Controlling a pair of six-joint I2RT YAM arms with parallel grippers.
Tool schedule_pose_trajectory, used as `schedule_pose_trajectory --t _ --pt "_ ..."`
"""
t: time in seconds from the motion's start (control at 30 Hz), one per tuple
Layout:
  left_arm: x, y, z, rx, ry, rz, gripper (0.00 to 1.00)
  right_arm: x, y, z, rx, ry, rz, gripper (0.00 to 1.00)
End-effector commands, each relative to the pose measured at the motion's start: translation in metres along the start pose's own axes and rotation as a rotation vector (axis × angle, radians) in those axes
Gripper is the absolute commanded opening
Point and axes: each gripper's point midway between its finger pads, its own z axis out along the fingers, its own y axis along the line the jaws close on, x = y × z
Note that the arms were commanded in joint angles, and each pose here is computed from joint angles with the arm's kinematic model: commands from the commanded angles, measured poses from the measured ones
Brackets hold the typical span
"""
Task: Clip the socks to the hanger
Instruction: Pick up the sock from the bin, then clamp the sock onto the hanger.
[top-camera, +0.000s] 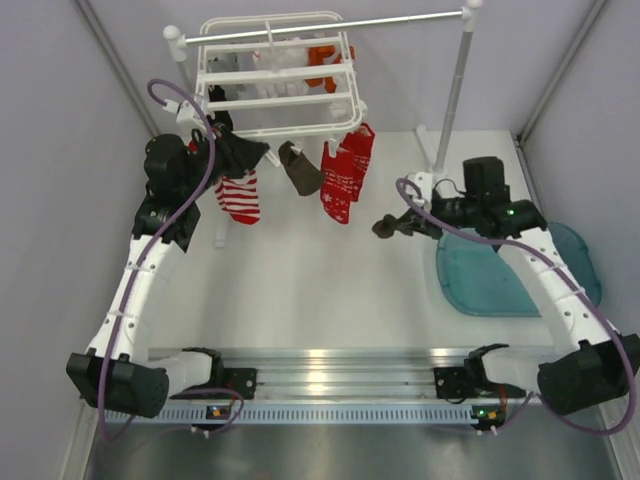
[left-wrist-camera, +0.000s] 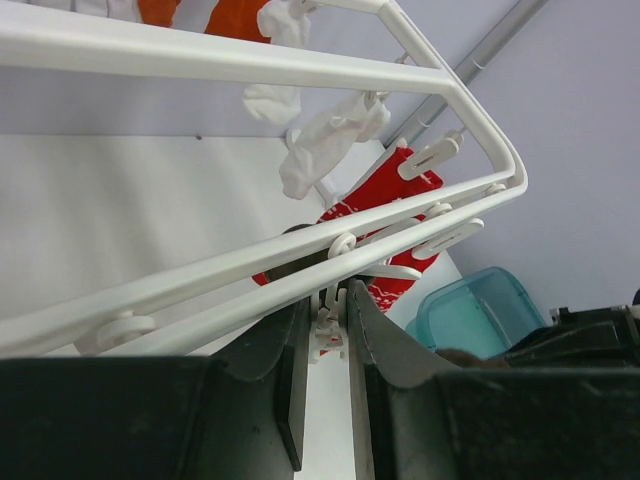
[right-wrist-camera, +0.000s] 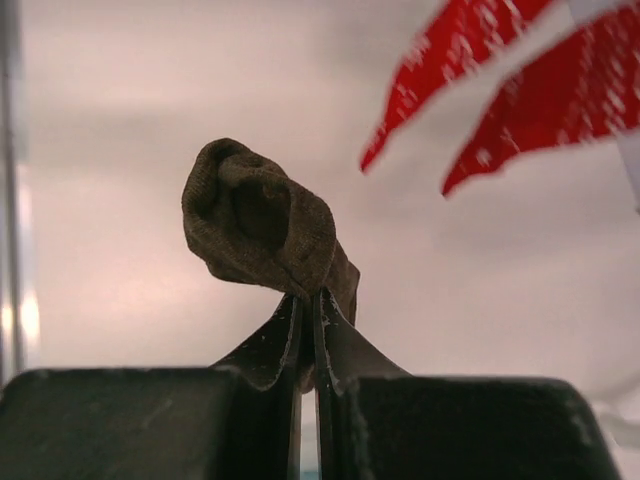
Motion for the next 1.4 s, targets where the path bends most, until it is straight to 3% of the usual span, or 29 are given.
schedule_pose_trajectory --t 0.0,0.2,0.3,0.5,1.37 --pt "-0.014 -0.013 0.003 0.061 -0.031 0.035 0.00 -0.066 0.020 0.028 -0.056 -0.125 0.145 0.00" --pt "-0.011 -0.014 0.002 0.070 -0.018 0.050 0.00 -0.152 0.038 0.083 -0.155 -0.214 0.111 0.00" --pt "-0.008 -0.014 0.001 0.078 -0.012 0.067 0.00 -0.163 0.024 0.109 -0.146 -0.157 0.120 0.00" --pt "-0.002 -0.015 0.001 0.099 0.013 0.089 0.00 -0.168 -0.002 0.139 -0.119 -0.098 0.095 0.00" --pt "0.012 -0.021 0.002 0.180 0.070 0.133 0.00 -0.173 -0.011 0.170 -0.154 -0.046 0.211 0.00"
